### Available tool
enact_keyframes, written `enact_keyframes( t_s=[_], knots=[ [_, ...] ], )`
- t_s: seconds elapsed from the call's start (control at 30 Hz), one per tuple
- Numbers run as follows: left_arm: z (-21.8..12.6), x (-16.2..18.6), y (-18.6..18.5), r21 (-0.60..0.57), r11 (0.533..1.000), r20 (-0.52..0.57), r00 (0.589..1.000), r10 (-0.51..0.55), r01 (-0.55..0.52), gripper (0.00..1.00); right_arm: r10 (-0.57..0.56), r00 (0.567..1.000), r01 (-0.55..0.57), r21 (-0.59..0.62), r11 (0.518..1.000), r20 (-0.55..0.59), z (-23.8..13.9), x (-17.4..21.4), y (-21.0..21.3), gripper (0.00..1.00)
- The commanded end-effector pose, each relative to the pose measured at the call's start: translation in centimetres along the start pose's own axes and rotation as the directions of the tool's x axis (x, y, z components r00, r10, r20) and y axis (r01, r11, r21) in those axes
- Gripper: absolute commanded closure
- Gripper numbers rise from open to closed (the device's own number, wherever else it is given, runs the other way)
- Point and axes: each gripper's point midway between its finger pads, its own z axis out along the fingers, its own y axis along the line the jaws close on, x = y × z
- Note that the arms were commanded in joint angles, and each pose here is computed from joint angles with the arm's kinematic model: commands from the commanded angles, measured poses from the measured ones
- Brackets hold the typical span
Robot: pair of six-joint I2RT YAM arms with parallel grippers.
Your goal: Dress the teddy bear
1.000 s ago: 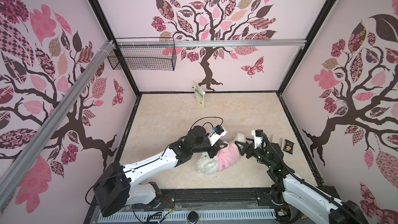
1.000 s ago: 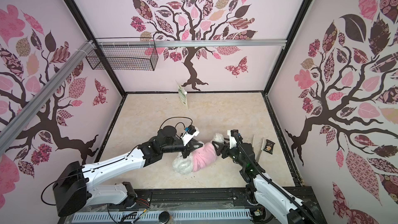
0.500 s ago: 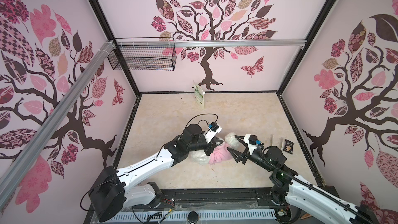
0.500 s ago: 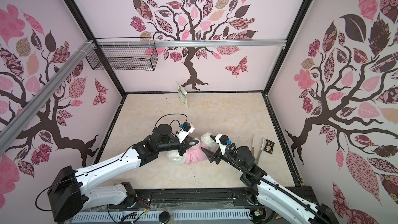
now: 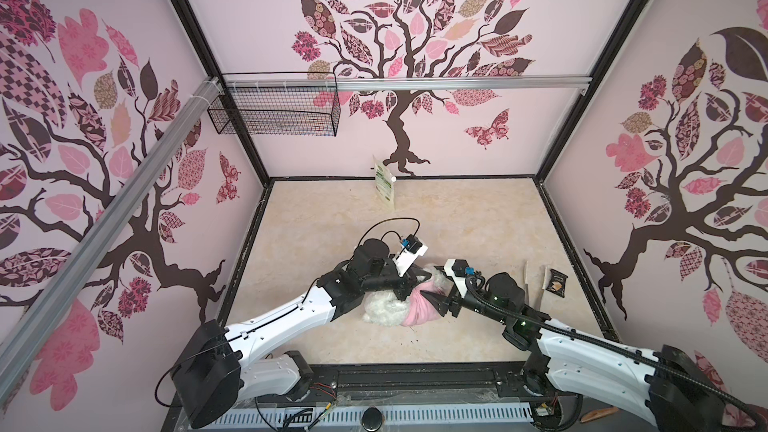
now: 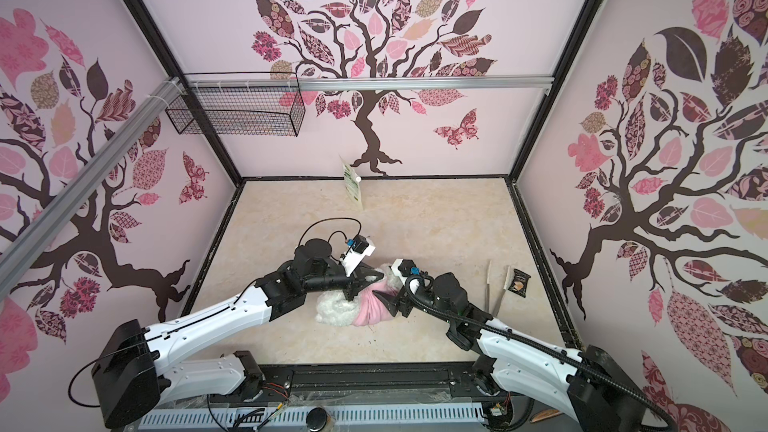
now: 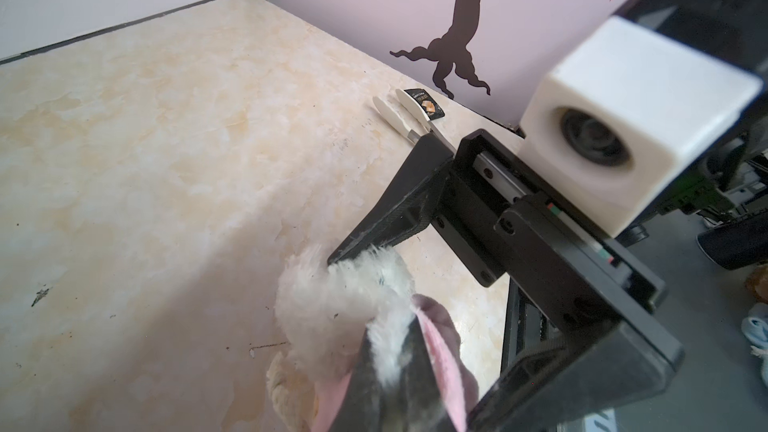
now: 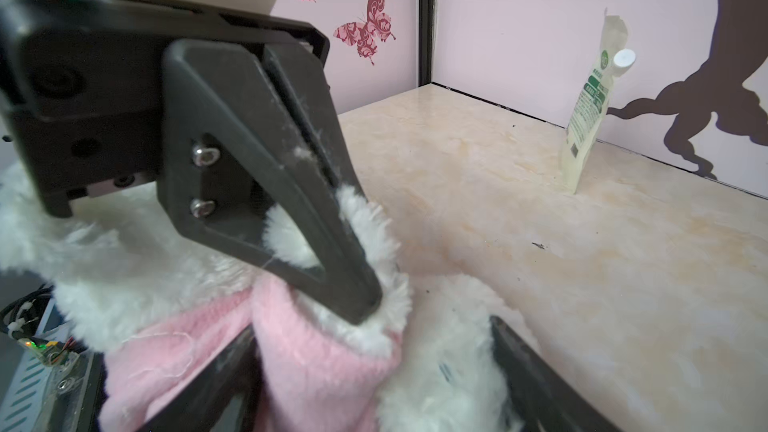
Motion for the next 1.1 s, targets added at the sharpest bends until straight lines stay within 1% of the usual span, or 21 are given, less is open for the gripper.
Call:
enact_keyframes(
  t_s=[0.0, 0.03, 0.07, 0.13, 0.17, 0.23, 0.27, 0.33, 0.4, 0.47, 0.57, 0.63, 0.77, 0.87, 0.97, 1.07],
  knots=[
    [-0.6, -3.0, -0.7, 0.026, 0.999, 0.119, 0.993, 0.029, -0.032, 1.00, 0.007, 0.999, -0.007, 0.001, 1.000, 0.036, 0.3, -1.1, 0.1, 0.17],
    [-0.7, -2.7, -0.5, 0.011, 0.999, 0.109, 0.994, 0.031, -0.033, 1.00, 0.003, 0.999, -0.005, 0.061, 0.998, 0.036, -0.1, -1.3, -0.8, 0.15],
    [-0.8, -2.5, -0.2, -0.011, 0.999, 0.098, 0.994, 0.037, -0.036, 1.00, -0.006, 1.000, 0.001, 0.157, 0.988, 0.030, -0.6, -1.7, -2.3, 0.13],
    [-1.1, -2.1, 0.6, -0.065, 0.997, 0.084, 0.995, 0.049, -0.043, 1.00, -0.016, 1.000, 0.014, 0.339, 0.941, 0.002, -2.4, -2.4, -5.2, 0.09],
    [-1.3, -1.8, 1.1, -0.098, 0.994, 0.077, 0.995, 0.057, -0.049, 1.00, -0.038, 0.999, 0.035, 0.397, 0.917, -0.002, -3.5, -3.0, -5.9, 0.08],
    [-1.7, -1.4, 2.1, -0.154, 0.986, 0.062, 0.996, 0.071, -0.060, 1.00, -0.058, 0.998, 0.043, 0.445, 0.894, 0.020, -5.2, -4.6, -6.4, 0.08],
    [-1.8, -1.1, 2.6, -0.180, 0.982, 0.054, 0.996, 0.073, -0.063, 1.00, -0.059, 0.997, 0.030, 0.449, 0.893, 0.051, -6.0, -5.6, -6.2, 0.08],
    [-2.0, -1.0, 3.6, -0.220, 0.974, 0.049, 0.996, 0.068, -0.055, 1.00, -0.042, 0.994, -0.001, 0.410, 0.912, 0.097, -6.7, -7.0, -5.3, 0.11],
    [-2.1, -1.0, 4.2, -0.250, 0.967, 0.054, 0.997, 0.057, -0.042, 1.00, -0.012, 0.994, -0.026, 0.356, 0.934, 0.105, -6.4, -7.7, -4.3, 0.12],
    [-2.2, -1.3, 4.4, -0.258, 0.966, 0.062, 0.997, 0.053, -0.035, 1.00, 0.014, 0.997, -0.034, 0.287, 0.957, 0.071, -5.3, -7.6, -3.3, 0.14],
    [-2.2, -1.7, 3.9, -0.230, 0.973, 0.080, 0.996, 0.048, -0.029, 1.00, 0.033, 0.999, -0.039, 0.196, 0.980, 0.033, -3.6, -6.7, -1.9, 0.16],
    [-2.1, -1.7, 3.7, -0.220, 0.975, 0.079, 0.996, 0.045, -0.027, 1.00, 0.020, 1.000, -0.023, 0.146, 0.989, 0.020, -2.5, -6.3, -0.9, 0.17],
    [-2.0, -1.5, 3.2, -0.191, 0.981, 0.077, 0.996, 0.036, -0.020, 1.00, -0.040, 0.999, 0.041, 0.050, 0.998, -0.026, -0.3, -4.7, 1.8, 0.17],
    [-1.9, -1.5, 2.8, -0.162, 0.987, 0.082, 0.996, 0.031, -0.017, 1.00, -0.014, 1.000, 0.014, 0.030, 0.999, -0.026, 1.0, -3.5, 2.0, 0.18],
    [-1.7, -1.5, 2.3, -0.132, 0.991, 0.081, 0.996, 0.026, -0.015, 1.00, -0.011, 1.000, 0.011, 0.025, 1.000, -0.002, 1.8, -3.1, 1.9, 0.20],
    [-1.5, -1.4, 2.0, -0.109, 0.994, 0.077, 0.997, 0.022, -0.014, 1.00, -0.016, 1.000, 0.017, 0.043, 0.999, -0.012, 2.5, -2.7, 1.5, 0.21]
  ],
)
